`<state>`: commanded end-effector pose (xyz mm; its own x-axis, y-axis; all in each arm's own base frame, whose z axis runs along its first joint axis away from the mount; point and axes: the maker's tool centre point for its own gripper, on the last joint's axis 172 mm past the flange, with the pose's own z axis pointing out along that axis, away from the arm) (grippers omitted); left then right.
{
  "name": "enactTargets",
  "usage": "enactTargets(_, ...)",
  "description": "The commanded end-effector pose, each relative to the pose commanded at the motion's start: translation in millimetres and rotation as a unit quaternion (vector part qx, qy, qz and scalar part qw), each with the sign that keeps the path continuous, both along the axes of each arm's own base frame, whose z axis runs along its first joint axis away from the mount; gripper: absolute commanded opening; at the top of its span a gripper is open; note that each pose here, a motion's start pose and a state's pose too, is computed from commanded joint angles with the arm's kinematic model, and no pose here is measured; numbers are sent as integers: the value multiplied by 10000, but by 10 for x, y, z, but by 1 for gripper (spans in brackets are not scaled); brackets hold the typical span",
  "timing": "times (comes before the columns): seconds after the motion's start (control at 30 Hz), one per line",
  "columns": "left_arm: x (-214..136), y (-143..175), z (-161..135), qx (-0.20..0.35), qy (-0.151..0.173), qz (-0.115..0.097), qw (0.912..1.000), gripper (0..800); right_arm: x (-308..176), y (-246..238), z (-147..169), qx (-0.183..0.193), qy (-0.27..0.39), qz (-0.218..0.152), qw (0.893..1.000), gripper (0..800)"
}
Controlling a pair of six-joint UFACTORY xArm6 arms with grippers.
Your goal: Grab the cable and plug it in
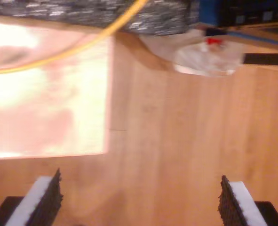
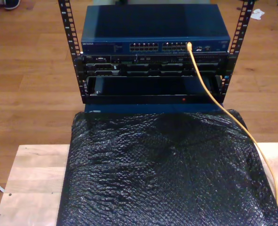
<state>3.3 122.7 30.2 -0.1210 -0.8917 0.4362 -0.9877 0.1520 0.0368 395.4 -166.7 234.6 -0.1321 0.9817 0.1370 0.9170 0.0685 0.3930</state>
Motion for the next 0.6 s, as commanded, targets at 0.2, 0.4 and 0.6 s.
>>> enactTargets(0.2, 2, 0, 0, 0, 0, -8, 10000, 800, -520, -241, -168, 129, 554, -66, 9984, 792)
enactTargets(0.4, 2, 0, 0, 0, 0, -8, 10000, 800, -1042, -421, -240, 368, 881, 19, 9954, 792)
enactTargets(0.6, 0, 0, 0, 0, 0, 0, 10000, 800, -1518, -548, -276, 585, 1090, 13, 9923, 792)
